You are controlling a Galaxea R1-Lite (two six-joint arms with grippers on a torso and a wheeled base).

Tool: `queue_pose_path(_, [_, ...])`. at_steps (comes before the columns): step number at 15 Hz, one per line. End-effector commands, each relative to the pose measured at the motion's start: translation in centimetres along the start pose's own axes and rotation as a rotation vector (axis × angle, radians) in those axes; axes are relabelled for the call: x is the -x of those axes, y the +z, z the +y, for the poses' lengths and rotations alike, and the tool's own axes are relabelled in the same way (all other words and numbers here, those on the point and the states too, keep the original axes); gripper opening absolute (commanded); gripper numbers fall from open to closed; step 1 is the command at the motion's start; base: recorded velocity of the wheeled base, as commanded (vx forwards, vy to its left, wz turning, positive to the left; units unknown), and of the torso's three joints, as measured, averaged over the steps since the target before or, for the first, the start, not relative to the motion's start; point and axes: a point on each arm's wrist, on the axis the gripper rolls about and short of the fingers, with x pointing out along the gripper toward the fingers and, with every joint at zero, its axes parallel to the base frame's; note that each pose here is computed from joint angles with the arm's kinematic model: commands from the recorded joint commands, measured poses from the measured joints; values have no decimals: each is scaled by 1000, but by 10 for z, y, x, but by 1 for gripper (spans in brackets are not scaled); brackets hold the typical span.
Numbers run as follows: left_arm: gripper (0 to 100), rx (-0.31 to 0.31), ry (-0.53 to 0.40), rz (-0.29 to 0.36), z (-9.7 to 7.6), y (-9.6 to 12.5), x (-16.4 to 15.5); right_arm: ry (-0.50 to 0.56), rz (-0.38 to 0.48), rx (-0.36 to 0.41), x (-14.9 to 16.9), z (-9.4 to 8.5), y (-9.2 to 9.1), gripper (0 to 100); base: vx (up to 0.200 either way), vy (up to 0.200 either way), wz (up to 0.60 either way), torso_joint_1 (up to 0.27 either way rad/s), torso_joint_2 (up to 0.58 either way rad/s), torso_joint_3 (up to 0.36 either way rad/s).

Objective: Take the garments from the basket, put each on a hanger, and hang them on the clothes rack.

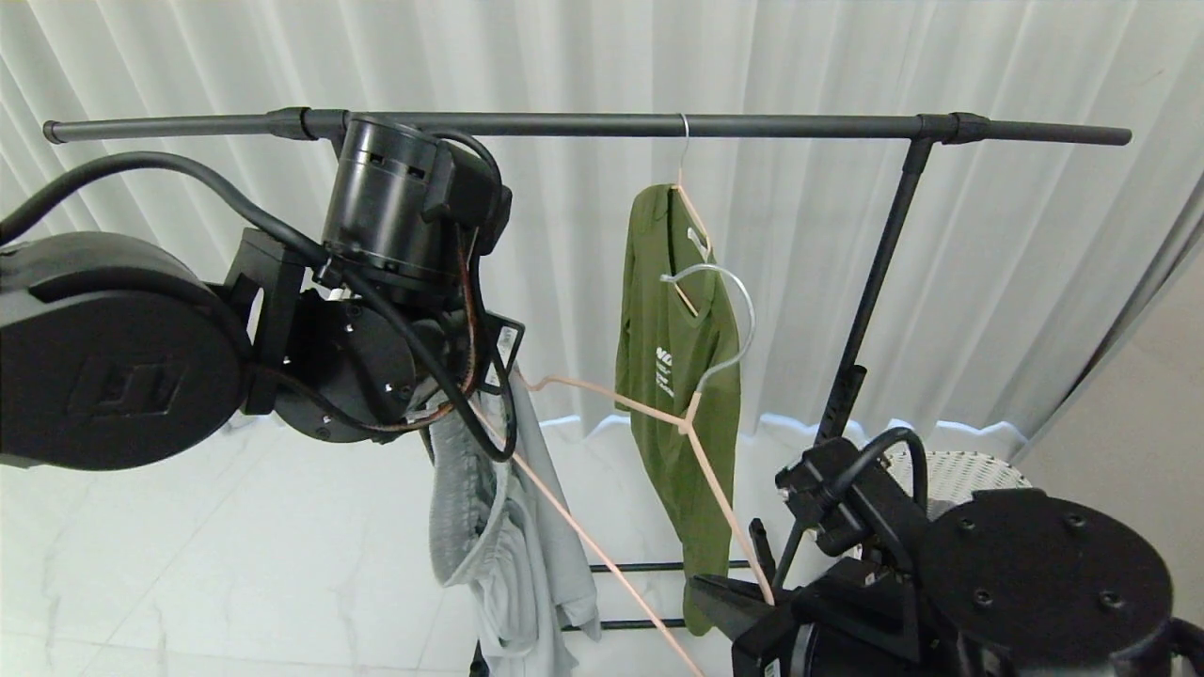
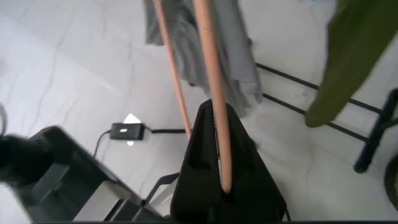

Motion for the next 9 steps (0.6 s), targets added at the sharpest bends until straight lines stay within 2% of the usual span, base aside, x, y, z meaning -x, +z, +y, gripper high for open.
queue_pose_path(1, [0,2,23,16,9,-3,-1,-53,-14,-24,-2,-8,2,0,0,0,0,0,0,0])
queue_pose_path(6, [0,-77,3,103,14,-15,12,-131,-38,-41,-4,-21,9,0,0,0,0,0,0,0])
queue_pose_path(9, [0,-91,-2,115,13,-17,14,-136,-45,-44,-4,-22,10,0,0,0,0,0,0,0])
